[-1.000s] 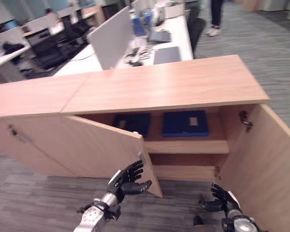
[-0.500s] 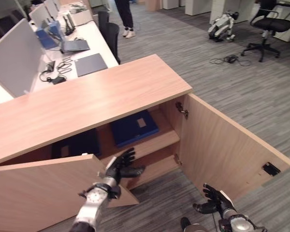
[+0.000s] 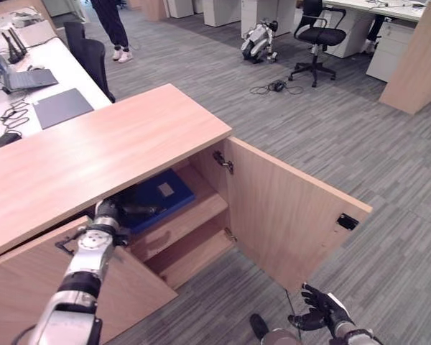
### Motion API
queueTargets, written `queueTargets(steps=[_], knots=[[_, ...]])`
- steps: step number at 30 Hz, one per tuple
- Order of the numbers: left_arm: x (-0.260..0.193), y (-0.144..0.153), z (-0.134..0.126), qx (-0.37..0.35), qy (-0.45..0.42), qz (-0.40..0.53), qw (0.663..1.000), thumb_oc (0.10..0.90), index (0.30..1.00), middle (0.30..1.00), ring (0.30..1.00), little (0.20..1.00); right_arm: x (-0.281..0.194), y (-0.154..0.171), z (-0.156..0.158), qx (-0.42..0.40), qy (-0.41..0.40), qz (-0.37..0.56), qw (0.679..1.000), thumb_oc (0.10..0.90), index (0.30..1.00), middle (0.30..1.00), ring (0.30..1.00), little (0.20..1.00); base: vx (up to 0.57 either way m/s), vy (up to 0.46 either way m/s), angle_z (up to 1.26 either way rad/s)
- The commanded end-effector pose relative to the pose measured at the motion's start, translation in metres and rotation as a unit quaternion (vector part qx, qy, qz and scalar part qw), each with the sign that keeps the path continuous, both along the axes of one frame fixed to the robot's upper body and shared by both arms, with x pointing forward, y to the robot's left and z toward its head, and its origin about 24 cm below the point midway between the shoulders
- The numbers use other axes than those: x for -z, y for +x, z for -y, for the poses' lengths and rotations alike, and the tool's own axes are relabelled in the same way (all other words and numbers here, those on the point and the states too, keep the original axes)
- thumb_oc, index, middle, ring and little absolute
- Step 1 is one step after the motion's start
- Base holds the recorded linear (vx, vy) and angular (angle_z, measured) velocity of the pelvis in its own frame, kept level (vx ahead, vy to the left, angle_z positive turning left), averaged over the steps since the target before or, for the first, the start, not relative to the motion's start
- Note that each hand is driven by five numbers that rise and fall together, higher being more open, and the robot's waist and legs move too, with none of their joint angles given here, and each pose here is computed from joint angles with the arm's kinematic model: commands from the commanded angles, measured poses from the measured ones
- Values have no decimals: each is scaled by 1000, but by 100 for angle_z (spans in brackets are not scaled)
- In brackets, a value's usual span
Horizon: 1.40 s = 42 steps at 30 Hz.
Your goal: Put the empty folder in the office cabinet
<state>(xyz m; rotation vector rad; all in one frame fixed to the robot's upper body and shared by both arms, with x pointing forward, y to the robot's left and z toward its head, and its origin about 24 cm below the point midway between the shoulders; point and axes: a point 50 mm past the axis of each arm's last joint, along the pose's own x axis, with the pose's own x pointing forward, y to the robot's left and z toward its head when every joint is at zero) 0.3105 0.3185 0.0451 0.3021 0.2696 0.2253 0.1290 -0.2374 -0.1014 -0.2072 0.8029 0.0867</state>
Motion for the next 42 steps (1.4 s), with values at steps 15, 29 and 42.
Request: queueTargets(steps=[15,29,42], knots=[[5,-29,63,115,-122,97,981,800,900,900,900,900,-17,42,-19,21,35,98,994,800,900,900,900,900,-68,15,-11],[63,-87,147,290,-252,-35,923,800,900,900,900,900,-22,42,-5,2,15,92,996,800,900,900,900,900,11,-144,-19],[75,-95,142,232,-270,-40,934,800,900,900,900,900,-29,47,21,33,-16,99,994,800,900,900,900,900,39,-149,-48]])
